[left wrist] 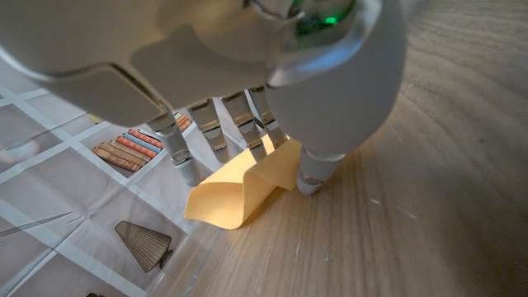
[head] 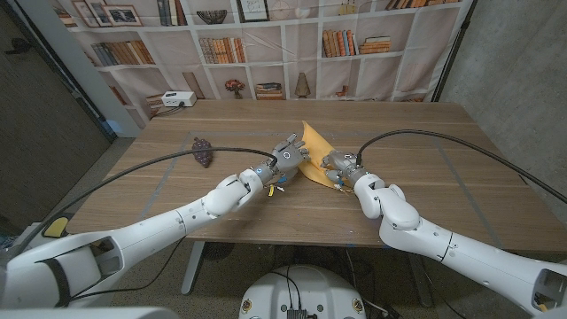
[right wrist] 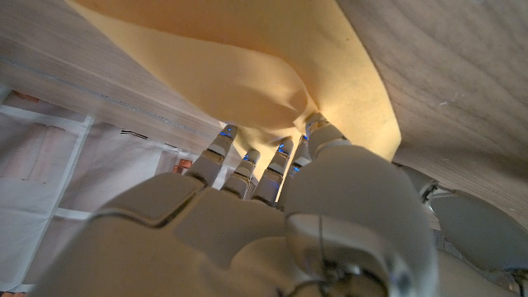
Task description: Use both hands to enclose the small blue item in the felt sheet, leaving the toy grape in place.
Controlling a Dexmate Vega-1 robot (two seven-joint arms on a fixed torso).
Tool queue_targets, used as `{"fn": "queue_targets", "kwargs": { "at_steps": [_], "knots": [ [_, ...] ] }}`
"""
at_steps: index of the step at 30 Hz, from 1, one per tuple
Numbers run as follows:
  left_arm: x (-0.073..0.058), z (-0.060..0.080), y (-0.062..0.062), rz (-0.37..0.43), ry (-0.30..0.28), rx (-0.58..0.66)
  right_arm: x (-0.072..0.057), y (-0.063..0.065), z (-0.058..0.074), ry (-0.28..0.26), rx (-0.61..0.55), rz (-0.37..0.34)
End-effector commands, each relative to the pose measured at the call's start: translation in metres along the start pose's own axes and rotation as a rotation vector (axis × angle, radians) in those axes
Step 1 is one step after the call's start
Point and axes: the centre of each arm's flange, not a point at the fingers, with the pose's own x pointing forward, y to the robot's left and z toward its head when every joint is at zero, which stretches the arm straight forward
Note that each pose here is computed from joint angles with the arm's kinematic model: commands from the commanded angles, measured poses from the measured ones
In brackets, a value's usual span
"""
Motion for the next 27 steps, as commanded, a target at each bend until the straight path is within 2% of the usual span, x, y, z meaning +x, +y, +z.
{"fn": "queue_targets", "kwargs": {
  "at_steps": [1,10,17,27],
  "knots": [
    [0.003,0.005,-0.014,0.125,0.074,-0.023,0.001,0.0,-0.001,0.001,0.011,0.005],
    [0.006,0.011,-0.015,0.176,0.078,-0.118,0.0,0.0,-0.003,-0.001,0.016,0.003],
    [0.011,0.019,-0.011,0.184,0.05,-0.191,-0.001,-0.001,-0.004,0.001,0.022,0.001],
    [0.017,0.028,-0.007,0.228,0.041,-0.194,-0.002,0.0,-0.007,0.005,0.024,-0.003]
  ]
}}
